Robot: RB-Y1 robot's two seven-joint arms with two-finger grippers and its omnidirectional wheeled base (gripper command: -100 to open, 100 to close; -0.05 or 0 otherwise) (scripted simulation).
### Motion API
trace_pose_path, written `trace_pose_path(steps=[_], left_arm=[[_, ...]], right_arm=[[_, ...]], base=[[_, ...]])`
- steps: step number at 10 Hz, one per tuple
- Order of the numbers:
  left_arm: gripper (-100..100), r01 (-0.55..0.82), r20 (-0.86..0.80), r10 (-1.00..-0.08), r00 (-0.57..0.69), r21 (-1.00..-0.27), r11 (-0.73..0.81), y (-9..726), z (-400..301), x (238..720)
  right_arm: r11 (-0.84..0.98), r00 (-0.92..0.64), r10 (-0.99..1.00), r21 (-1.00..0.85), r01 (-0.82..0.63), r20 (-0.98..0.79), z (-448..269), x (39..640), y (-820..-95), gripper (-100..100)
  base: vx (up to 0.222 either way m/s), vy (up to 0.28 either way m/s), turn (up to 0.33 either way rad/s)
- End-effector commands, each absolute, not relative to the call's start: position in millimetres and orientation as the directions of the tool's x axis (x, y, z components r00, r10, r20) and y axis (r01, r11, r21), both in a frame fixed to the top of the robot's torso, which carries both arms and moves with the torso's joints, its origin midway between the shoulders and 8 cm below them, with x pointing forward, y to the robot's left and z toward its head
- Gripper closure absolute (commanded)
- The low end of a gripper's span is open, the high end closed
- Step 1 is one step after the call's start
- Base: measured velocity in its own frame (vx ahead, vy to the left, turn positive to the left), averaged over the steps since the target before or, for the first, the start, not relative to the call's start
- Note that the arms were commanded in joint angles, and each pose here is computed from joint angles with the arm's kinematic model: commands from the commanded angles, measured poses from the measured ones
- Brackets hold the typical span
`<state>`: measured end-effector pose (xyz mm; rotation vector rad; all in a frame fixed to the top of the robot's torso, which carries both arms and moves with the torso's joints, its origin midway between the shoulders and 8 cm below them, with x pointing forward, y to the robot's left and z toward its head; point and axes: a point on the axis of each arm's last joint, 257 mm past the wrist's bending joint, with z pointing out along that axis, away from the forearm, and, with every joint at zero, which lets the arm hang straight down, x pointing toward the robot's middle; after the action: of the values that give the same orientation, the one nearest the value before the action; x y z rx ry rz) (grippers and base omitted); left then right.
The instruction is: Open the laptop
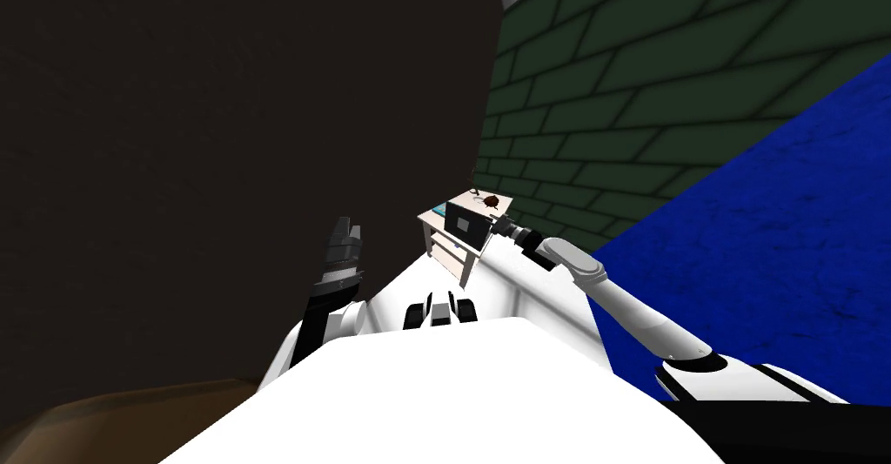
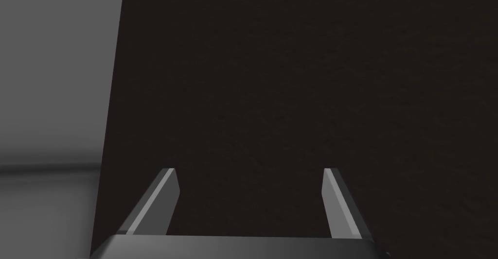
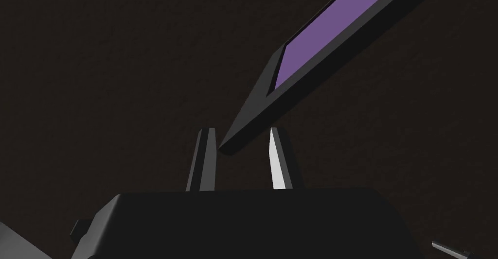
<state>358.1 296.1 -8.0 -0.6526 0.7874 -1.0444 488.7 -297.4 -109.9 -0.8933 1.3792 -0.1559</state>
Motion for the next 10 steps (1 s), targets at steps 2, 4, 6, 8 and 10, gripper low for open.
trace_pose_path(steps=[2,4,6,8,10], left_arm=[[0,0.496,-0.251,-0.925,0.287,-0.787,0.367,296.1,-8.0,358.1],[0,0.496,-0.251,-0.925,0.287,-0.787,0.368,296.1,-8.0,358.1],[0,0.496,-0.251,-0.925,0.287,-0.787,0.368,296.1,-8.0,358.1],[0,0.496,-0.251,-0.925,0.287,-0.787,0.368,296.1,-8.0,358.1],[0,0.496,-0.251,-0.925,0.287,-0.787,0.368,296.1,-8.0,358.1]], right_arm=[[0.727,0.152,-0.522,-0.530,-0.436,-0.840,-119.2,491.6,-317.0,100],[0.759,0.102,-0.478,-0.469,-0.451,-0.873,-117.0,493.9,-331.0,100],[0.782,0.072,-0.437,-0.418,-0.462,-0.896,-122.1,493.3,-331.8,100],[0.796,0.041,-0.410,-0.379,-0.472,-0.911,-128.2,491.4,-334.5,100],[0.821,-0.021,-0.353,-0.299,-0.485,-0.935,-140.1,487.3,-340.1,100]], base=[[0.027,-0.013,0.019],[0.042,-0.022,0.033],[0.043,-0.035,0.029],[0.057,-0.060,0.042],[0.058,-0.063,0.058]])
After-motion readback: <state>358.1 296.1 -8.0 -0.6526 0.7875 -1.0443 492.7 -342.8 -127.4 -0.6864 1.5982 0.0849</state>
